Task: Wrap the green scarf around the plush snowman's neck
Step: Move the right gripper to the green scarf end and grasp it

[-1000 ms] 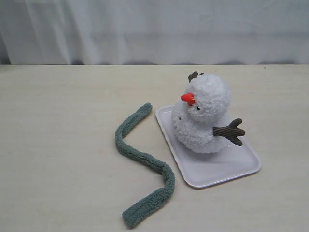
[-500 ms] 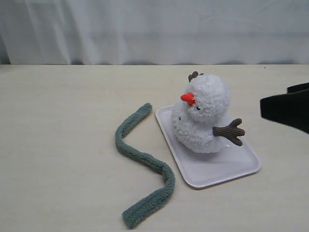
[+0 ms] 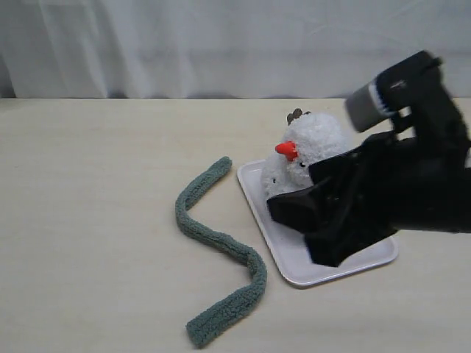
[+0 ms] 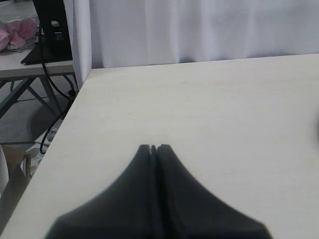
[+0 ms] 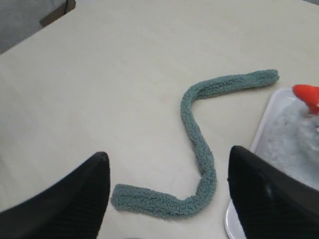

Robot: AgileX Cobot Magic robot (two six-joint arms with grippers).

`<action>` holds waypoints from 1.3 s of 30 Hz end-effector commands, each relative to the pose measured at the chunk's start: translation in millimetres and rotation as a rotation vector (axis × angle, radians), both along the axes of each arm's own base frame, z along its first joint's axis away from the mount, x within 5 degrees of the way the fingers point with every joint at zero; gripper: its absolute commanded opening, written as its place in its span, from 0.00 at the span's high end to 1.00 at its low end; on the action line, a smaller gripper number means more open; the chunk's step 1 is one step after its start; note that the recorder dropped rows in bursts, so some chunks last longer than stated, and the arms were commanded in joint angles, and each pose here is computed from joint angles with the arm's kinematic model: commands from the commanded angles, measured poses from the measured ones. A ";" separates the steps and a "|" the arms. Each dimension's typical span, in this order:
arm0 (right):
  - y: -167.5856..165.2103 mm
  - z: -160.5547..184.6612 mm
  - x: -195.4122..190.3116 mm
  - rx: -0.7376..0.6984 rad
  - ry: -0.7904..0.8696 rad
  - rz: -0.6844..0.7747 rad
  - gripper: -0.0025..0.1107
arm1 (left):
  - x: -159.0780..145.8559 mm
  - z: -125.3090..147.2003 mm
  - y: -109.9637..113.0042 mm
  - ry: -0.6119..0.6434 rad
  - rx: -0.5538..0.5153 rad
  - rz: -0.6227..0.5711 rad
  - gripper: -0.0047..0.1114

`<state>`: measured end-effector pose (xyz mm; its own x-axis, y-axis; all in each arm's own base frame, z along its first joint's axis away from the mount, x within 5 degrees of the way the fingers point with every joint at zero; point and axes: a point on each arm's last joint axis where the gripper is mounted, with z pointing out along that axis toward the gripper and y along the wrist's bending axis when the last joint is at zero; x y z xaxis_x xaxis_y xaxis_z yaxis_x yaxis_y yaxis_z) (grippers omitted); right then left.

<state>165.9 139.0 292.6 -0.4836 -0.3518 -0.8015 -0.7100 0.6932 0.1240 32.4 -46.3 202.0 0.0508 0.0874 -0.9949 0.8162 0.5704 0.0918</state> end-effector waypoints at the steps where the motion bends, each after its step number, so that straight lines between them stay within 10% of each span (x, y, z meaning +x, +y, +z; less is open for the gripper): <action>1: 29.9 -22.9 16.7 -0.086 0.001 -0.006 0.42 | -0.1 2.3 -0.1 -0.007 -0.034 -0.002 0.96; 18: 129.6 -106.2 113.4 -0.389 0.134 0.098 0.42 | -0.1 2.3 -0.1 -0.007 -0.034 -0.002 0.96; 28: 131.0 -160.7 135.0 -0.667 0.114 0.182 0.42 | -0.1 2.3 -0.1 -0.007 -0.034 -0.002 0.96; 39: 138.5 -192.8 140.9 -0.645 0.087 0.201 0.44 | -0.1 2.3 -0.1 -0.007 -0.034 -0.002 0.96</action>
